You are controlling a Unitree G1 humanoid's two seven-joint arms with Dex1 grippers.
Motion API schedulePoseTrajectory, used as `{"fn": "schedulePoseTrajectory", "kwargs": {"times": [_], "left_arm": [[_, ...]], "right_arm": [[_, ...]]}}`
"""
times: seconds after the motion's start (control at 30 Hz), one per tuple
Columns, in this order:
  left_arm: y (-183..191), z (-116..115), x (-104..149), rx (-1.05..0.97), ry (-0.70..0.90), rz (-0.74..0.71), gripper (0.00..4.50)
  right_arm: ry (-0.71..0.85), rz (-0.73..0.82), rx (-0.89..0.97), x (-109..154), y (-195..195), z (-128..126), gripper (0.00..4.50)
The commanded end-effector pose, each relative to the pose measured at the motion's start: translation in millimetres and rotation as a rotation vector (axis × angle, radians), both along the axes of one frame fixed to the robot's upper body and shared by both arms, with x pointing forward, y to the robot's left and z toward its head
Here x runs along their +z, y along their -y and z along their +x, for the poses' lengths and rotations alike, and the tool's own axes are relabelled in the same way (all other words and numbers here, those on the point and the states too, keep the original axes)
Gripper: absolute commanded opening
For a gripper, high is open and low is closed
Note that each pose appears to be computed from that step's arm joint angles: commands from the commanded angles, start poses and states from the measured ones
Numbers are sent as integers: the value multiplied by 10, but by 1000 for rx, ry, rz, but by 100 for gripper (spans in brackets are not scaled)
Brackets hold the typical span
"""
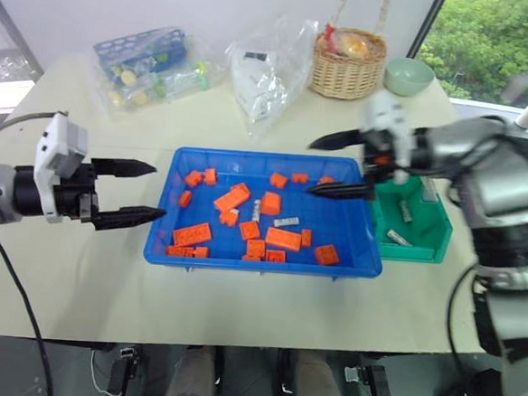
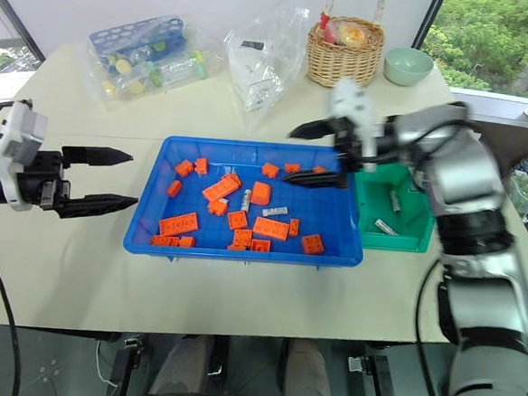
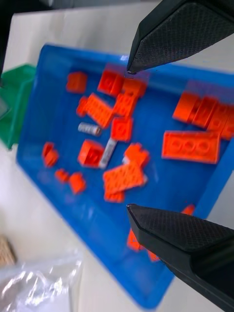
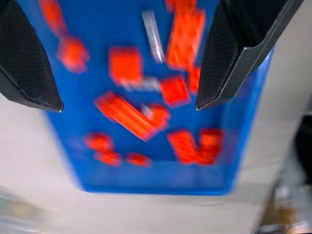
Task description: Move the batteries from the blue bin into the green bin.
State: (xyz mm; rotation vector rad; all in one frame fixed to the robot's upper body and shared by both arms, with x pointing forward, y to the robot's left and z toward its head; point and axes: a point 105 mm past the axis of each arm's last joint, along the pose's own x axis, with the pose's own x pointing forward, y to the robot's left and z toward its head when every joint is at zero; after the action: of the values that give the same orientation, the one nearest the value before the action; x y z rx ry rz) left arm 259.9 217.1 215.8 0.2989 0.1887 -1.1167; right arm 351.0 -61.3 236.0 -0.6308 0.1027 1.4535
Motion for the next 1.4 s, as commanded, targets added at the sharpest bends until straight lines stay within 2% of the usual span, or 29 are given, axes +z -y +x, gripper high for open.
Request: {"fn": "schedulePoseTrajectory", "kwargs": {"times": [0.03, 0.17, 0.33, 0.67, 0.9, 1.0, 1.13, 1.4], "left_arm": [[55, -97, 28, -39, 26, 36, 450], [56, -162, -15, -18, 29, 45, 450], [88, -232, -9, 21, 46, 40, 450], [116, -322, 40, 68, 61, 34, 450], [94, -258, 87, 89, 67, 21, 450], [21, -179, 122, 121, 71, 1, 450], [-64, -124, 154, 143, 67, -14, 450], [-13, -108, 110, 110, 51, -22, 450]], "right_arm": [[76, -121, 65, -99, -316, 179, 445], [105, -218, 99, -338, -580, 329, 445], [136, -292, 120, -577, -727, 384, 445], [154, -259, 78, -692, -955, 408, 445], [118, -282, 68, -825, -940, 394, 445], [86, -295, 63, -901, -905, 383, 364], [62, -302, 73, -943, -880, 362, 158], [29, -286, 78, -948, -852, 346, 158]]}}
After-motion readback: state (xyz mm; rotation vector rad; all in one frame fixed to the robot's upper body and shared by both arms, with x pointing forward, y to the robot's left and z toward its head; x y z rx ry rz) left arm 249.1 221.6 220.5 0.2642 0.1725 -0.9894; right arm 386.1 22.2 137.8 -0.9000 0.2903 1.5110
